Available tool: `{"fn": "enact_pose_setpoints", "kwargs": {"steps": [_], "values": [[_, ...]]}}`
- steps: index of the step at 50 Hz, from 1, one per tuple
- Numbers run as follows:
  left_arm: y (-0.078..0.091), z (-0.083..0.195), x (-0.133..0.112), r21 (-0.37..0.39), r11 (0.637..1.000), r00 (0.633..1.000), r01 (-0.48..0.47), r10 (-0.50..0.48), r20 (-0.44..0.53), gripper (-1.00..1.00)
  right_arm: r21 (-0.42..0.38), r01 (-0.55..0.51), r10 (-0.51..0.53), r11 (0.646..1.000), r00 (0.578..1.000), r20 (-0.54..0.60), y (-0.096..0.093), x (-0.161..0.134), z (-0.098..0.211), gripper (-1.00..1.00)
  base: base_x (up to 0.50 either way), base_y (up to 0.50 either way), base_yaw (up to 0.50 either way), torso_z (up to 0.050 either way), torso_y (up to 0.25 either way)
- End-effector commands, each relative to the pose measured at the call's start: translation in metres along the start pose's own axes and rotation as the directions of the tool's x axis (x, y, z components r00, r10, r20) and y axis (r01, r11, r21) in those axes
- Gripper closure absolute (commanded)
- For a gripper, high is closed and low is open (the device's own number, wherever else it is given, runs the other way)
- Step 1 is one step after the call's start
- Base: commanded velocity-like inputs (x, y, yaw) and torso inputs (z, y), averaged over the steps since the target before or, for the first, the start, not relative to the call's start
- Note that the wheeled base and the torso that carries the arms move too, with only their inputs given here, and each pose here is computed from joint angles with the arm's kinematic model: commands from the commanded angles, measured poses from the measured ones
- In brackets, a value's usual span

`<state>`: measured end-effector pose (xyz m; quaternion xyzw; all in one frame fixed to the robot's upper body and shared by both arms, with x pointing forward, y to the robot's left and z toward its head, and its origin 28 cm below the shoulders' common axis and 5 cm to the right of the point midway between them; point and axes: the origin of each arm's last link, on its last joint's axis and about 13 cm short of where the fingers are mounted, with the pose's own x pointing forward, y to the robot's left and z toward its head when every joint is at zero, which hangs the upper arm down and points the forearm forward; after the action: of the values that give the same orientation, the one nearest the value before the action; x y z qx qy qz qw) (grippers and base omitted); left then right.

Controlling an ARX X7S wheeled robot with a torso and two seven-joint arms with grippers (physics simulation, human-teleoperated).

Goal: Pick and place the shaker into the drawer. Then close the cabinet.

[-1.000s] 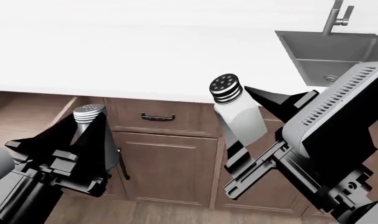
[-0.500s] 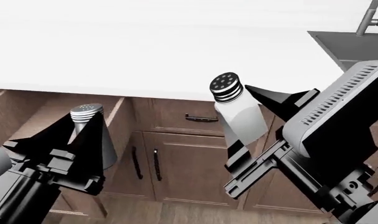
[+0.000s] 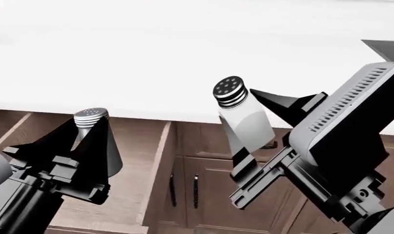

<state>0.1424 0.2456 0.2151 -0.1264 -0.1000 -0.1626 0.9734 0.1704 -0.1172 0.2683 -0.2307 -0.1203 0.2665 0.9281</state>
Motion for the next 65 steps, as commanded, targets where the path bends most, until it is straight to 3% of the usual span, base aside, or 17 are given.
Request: {"fn": "enact_pose_setpoints", "kwargs": {"steps": [1,16,18,22,26,30,33,39,52,53,56,65], "values": [[-0.001,0.002,0.001,-0.006,1.000,1.000,0.006,-0.006,0.014,1.00,0.001,0.005,-0.005,1.000,1.000,0.002,0.001,0.000,0.000,1.00,0.33,0.48,0.00,0.000,0.000],[-0.001,0.003,0.003,0.002,1.000,1.000,0.007,-0.007,0.014,1.00,0.033,0.028,-0.029,0.999,0.999,0.030,0.001,0.000,0.001,1.00,0.11,0.31,0.00,0.001,0.001],[0.000,0.001,0.004,0.042,0.999,1.000,-0.001,0.001,-0.008,1.00,0.043,0.032,-0.034,0.999,0.999,0.032,0.001,0.000,0.001,1.00,0.00,0.00,0.00,0.000,0.000],[0.010,0.000,0.021,0.214,0.977,0.995,-0.016,0.037,-0.092,1.00,0.048,0.038,-0.039,0.998,0.999,0.036,0.001,0.000,0.001,1.00,0.00,0.00,0.00,0.000,0.000],[0.020,0.024,0.055,0.394,0.919,0.997,0.011,0.019,-0.072,1.00,0.045,0.038,-0.040,0.998,0.998,0.043,0.001,0.001,0.002,1.00,0.00,0.00,0.00,0.000,0.000],[0.027,0.041,0.079,0.570,0.816,0.994,0.097,-0.046,-0.102,1.00,0.043,0.038,-0.040,0.998,0.998,0.050,0.001,0.001,0.003,1.00,0.00,0.00,0.00,0.000,0.000],[0.030,0.046,0.087,0.646,0.750,0.988,0.142,-0.073,-0.132,1.00,0.042,0.040,-0.042,0.998,0.998,0.049,0.000,0.001,0.003,1.00,0.00,0.00,0.00,0.000,0.000],[0.035,0.048,0.096,0.730,0.656,0.980,0.191,-0.086,-0.179,1.00,0.043,0.043,-0.045,0.998,0.998,0.051,0.000,0.001,0.003,1.00,0.00,0.00,0.00,0.000,0.000],[0.063,0.039,0.112,0.792,0.547,0.956,0.273,-0.062,-0.286,1.00,0.050,0.055,-0.058,0.997,0.997,0.043,0.002,-0.001,0.002,1.00,0.00,0.00,0.00,0.000,0.001],[0.064,0.038,0.112,0.765,0.571,0.946,0.297,-0.065,-0.318,1.00,0.051,0.056,-0.058,0.997,0.997,0.043,0.003,-0.001,0.002,1.00,0.00,0.00,0.00,0.000,0.000],[0.068,0.035,0.110,0.723,0.595,0.919,0.351,-0.073,-0.386,1.00,0.054,0.058,-0.060,0.997,0.997,0.044,0.003,0.000,0.002,1.00,0.00,0.00,0.00,0.000,0.000],[0.084,0.010,0.095,0.668,0.564,0.826,0.485,-0.045,-0.561,1.00,0.061,0.059,-0.062,0.996,0.997,0.045,0.005,0.000,0.001,1.00,0.00,0.00,0.00,0.000,0.000]]}}
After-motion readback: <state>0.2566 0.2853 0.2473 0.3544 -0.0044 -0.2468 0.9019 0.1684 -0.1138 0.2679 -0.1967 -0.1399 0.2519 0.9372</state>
